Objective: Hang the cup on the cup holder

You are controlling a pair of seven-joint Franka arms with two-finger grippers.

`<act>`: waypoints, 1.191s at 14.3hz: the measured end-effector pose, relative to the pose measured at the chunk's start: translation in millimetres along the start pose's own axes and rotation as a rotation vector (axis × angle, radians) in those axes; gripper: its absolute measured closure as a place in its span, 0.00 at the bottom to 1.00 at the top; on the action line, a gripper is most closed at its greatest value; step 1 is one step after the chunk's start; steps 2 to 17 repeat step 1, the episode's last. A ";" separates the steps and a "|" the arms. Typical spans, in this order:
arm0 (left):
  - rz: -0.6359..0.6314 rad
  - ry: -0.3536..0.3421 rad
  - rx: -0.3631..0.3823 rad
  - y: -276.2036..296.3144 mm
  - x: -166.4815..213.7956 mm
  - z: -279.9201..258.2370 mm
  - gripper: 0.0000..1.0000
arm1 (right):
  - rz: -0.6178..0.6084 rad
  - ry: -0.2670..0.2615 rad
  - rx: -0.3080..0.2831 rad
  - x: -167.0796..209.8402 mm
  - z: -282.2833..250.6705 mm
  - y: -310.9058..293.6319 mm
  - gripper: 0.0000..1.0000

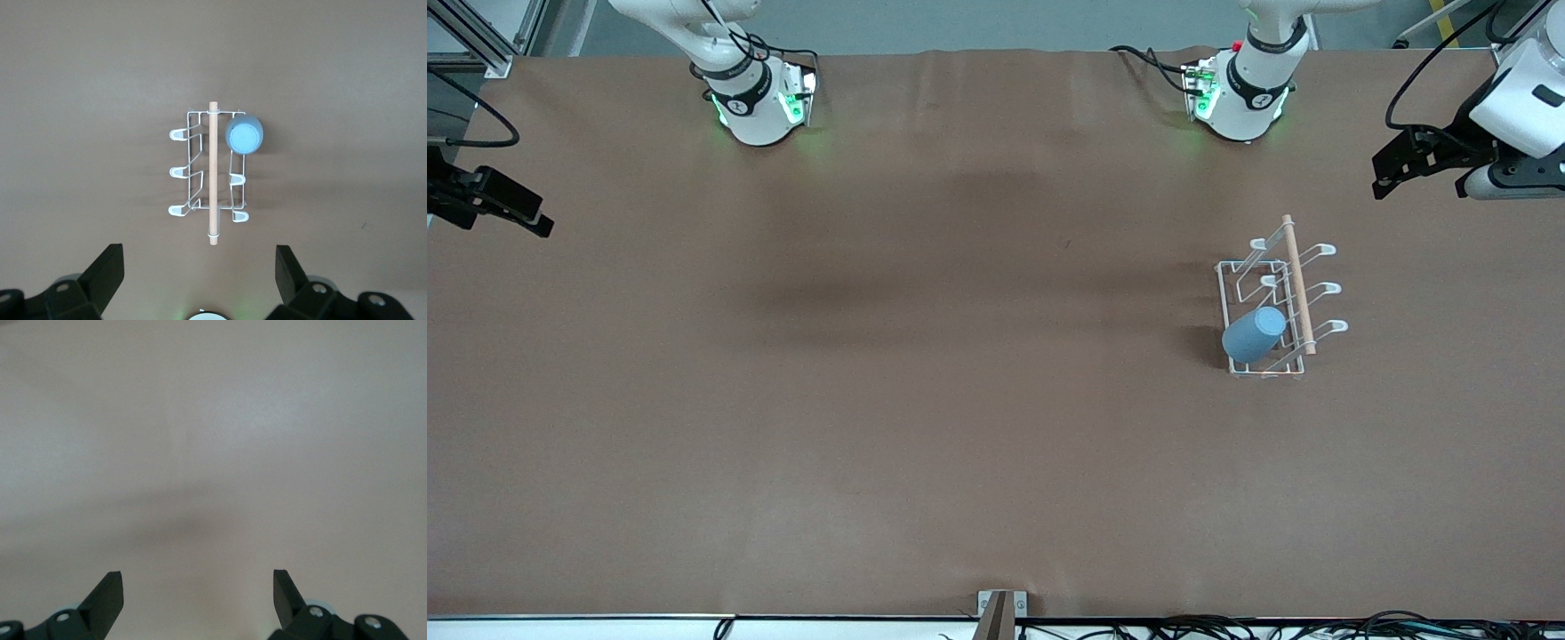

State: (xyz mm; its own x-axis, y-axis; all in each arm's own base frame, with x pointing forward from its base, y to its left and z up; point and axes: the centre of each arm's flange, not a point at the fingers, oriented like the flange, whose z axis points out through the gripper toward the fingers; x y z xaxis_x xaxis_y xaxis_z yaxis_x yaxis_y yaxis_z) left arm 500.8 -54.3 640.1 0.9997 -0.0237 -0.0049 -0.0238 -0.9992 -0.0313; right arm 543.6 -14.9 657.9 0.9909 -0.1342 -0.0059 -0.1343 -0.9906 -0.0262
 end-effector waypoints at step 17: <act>-0.001 0.005 -0.001 -0.5 1.3 -0.4 0.00 | 0.000 0.000 0.000 0.0 0.0 0.0 0.01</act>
